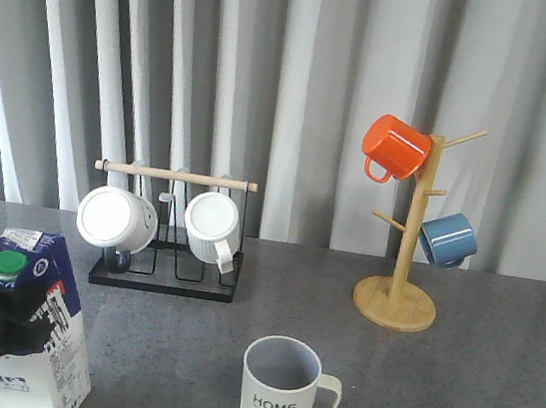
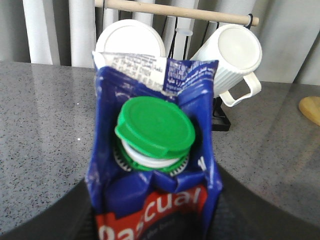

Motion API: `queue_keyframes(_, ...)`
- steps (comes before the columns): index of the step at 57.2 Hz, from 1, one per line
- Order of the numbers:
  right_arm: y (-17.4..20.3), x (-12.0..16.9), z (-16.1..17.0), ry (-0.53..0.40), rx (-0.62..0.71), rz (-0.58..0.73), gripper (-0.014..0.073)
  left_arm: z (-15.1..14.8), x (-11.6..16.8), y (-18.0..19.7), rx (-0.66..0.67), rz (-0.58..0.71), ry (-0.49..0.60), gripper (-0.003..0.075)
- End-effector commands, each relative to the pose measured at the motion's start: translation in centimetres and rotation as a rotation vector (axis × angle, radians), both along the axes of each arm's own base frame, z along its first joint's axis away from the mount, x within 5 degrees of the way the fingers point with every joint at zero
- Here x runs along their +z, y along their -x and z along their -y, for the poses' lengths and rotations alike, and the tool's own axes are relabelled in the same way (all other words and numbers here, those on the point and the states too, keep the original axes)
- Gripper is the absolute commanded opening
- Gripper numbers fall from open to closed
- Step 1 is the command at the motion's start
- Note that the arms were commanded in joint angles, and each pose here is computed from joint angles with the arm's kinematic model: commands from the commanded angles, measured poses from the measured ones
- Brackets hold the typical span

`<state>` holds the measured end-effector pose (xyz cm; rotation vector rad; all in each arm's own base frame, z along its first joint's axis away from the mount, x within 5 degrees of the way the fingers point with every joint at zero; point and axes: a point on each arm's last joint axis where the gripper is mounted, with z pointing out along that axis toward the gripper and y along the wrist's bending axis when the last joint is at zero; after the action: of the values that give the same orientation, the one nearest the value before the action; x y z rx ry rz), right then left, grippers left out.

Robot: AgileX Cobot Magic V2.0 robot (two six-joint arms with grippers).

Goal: Place milk next to cup
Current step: 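Grasp the milk carton's top with the left gripper and lift it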

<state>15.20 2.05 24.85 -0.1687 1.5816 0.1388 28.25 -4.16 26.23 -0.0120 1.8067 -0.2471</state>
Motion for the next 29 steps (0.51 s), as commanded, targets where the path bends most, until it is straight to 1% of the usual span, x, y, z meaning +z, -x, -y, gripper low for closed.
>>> queue_keyframes(1,-0.18,1.78,-0.10,-0.010,0.013,0.108,-0.0006,0.23,2.27,-0.18,-0.006,0.123,0.036,0.0137)
queue_keyframes(8,-0.18,1.78,-0.10,-0.010,0.013,0.108,-0.0006,0.23,2.27,-0.18,-0.006,0.123,0.036,0.0118)
queue_keyframes(29,-0.18,1.78,-0.10,-0.010,0.013,0.108,-0.0006,0.09,2.28,-0.20,-0.001,0.126,0.034,0.0119)
